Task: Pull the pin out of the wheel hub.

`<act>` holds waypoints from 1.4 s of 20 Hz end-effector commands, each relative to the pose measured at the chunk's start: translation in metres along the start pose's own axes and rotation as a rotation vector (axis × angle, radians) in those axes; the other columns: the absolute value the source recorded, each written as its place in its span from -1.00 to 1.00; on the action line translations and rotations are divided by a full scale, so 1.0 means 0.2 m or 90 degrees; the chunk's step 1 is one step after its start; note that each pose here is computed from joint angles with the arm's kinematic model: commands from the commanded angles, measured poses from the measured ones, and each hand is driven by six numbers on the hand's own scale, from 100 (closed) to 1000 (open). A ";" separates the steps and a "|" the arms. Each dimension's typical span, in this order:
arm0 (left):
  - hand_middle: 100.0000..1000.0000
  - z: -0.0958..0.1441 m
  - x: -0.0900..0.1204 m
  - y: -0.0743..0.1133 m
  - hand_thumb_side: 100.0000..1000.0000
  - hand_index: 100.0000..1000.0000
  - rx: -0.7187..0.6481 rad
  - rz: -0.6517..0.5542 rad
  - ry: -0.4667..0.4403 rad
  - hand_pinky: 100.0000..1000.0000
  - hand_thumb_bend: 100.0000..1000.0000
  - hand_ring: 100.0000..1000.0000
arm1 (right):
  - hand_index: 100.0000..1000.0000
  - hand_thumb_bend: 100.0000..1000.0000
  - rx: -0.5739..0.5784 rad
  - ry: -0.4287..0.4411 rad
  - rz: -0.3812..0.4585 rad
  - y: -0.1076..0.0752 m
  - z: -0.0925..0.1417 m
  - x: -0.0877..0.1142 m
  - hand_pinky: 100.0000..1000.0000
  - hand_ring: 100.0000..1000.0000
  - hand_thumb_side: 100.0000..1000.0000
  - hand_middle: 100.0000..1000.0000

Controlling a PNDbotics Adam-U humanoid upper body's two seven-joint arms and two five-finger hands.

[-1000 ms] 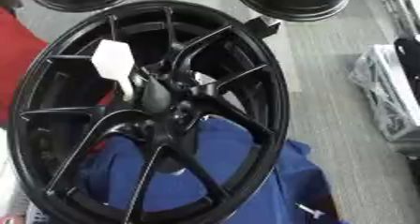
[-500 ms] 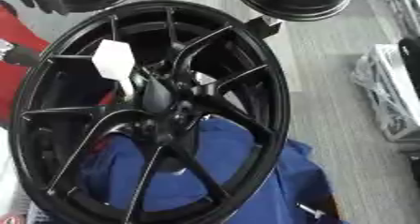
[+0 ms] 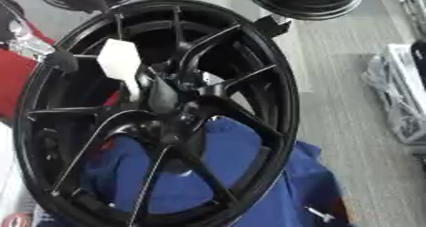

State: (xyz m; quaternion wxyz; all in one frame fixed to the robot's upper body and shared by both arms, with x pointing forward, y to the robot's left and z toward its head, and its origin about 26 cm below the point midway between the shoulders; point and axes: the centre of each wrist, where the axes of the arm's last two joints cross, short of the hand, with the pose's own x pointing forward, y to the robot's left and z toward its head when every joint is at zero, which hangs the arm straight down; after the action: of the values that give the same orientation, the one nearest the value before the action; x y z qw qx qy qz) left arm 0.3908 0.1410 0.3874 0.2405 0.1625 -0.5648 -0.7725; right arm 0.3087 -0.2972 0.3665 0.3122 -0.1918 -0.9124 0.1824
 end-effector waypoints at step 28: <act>0.47 -0.05 -0.06 -0.04 -0.05 0.63 0.008 0.058 -0.014 0.55 0.07 0.57 | 0.35 -1.00 -0.003 -0.014 -0.015 -0.02 -0.04 0.02 0.68 0.40 0.23 0.23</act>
State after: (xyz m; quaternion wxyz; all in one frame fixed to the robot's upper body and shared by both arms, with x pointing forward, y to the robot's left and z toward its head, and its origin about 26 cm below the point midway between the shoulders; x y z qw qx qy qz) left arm 0.4073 0.1393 0.3667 0.2742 0.1231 -0.5704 -0.7644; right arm 0.3148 -0.2944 0.3667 0.3171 -0.1759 -0.9144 0.1799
